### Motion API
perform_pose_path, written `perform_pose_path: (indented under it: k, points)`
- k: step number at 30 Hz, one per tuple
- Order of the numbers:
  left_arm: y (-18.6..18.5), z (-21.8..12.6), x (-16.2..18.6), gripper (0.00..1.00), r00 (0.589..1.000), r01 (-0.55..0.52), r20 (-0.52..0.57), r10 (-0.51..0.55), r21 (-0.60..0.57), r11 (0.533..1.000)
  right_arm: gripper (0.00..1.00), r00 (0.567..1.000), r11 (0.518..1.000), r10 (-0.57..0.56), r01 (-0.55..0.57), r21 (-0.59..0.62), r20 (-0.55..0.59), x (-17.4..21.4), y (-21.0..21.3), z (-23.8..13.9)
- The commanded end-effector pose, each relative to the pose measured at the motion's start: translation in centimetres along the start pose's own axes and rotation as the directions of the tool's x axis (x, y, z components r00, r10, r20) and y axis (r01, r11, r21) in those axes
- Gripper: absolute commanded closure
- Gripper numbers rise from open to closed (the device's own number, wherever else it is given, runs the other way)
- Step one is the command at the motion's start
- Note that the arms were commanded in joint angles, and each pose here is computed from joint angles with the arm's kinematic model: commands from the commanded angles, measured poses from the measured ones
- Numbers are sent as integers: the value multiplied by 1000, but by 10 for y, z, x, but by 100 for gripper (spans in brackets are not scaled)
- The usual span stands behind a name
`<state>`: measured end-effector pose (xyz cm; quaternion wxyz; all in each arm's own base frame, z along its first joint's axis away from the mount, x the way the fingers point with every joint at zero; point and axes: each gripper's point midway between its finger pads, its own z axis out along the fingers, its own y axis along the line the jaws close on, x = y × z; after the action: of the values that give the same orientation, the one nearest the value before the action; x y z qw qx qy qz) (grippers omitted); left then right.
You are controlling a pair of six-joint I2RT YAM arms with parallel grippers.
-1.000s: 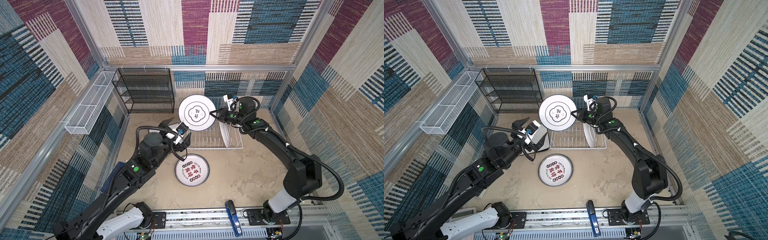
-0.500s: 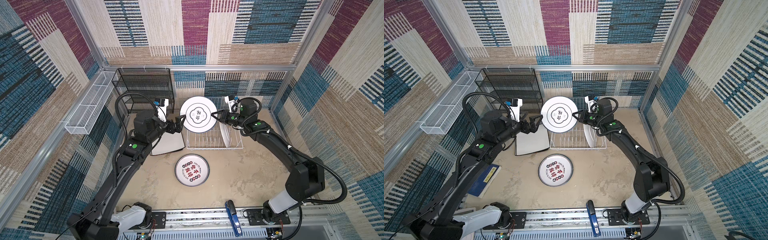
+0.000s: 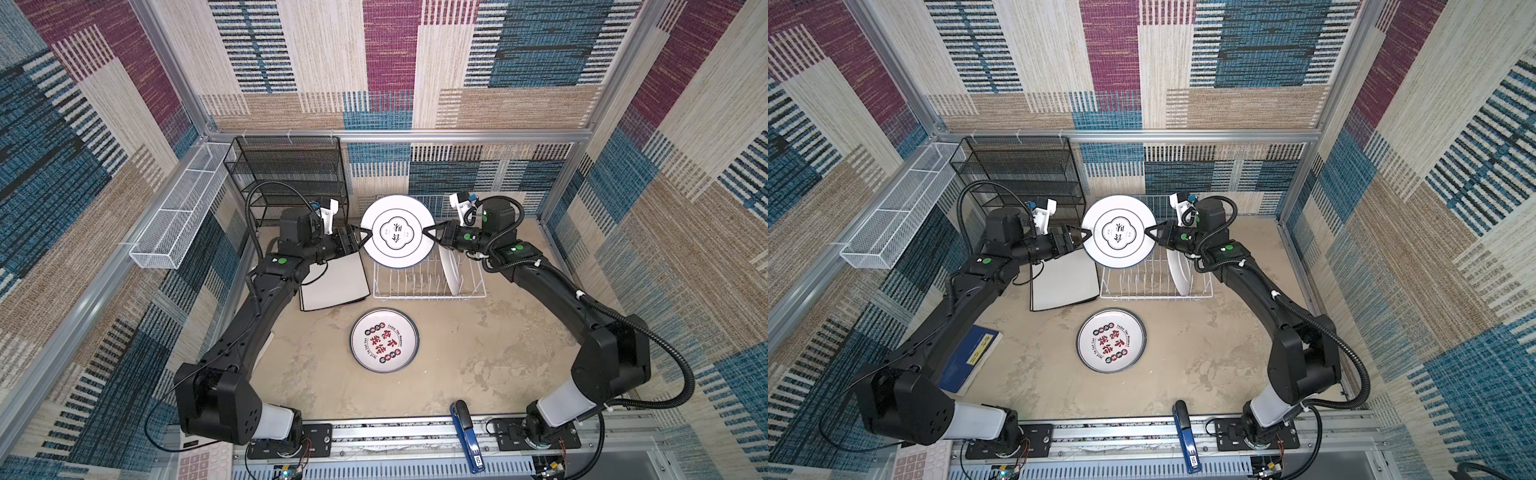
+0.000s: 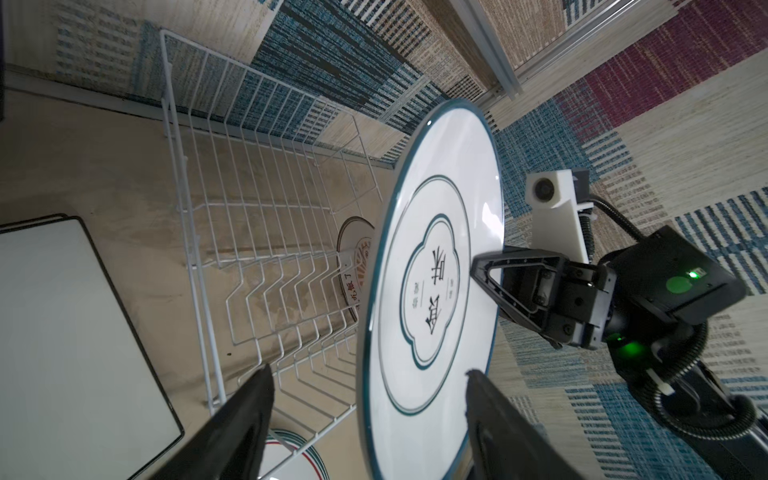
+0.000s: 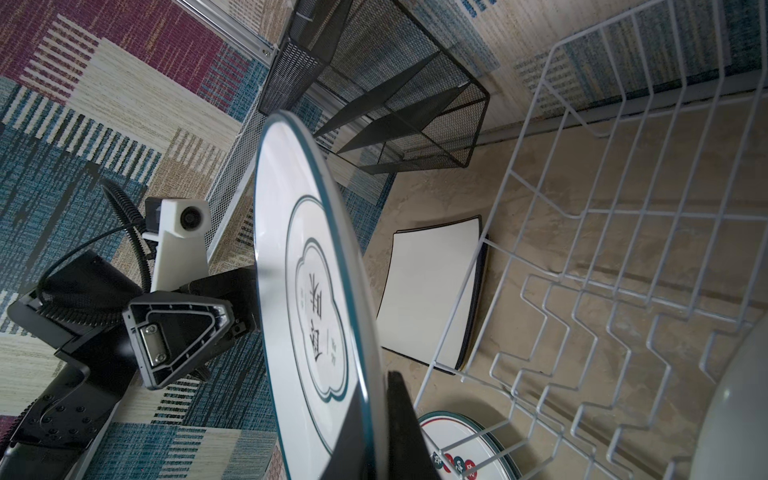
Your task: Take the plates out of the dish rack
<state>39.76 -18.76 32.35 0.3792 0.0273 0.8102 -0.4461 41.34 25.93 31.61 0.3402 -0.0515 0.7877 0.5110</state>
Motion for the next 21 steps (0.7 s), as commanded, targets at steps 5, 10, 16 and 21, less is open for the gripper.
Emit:
perform_pose_path:
  k: [5, 10, 16, 21]
  points:
    - [-10, 7, 5, 44, 998, 36, -61, -31, 90, 995, 100, 998, 997, -27, 23, -76, -48, 1, 11, 6]
    - [-10, 9, 9, 57, 996, 46, -75, -39, 98, 994, 100, 998, 996, -20, 14, -87, -60, 3, 10, 9]
    - [-6, 12, 15, 67, 994, 63, -93, -54, 100, 993, 100, 997, 995, -26, 19, -93, -78, 6, 9, 11]
    - [-3, 14, 18, 82, 993, 73, -105, -62, 99, 992, 100, 996, 996, -31, 23, -90, -84, 7, 6, 13]
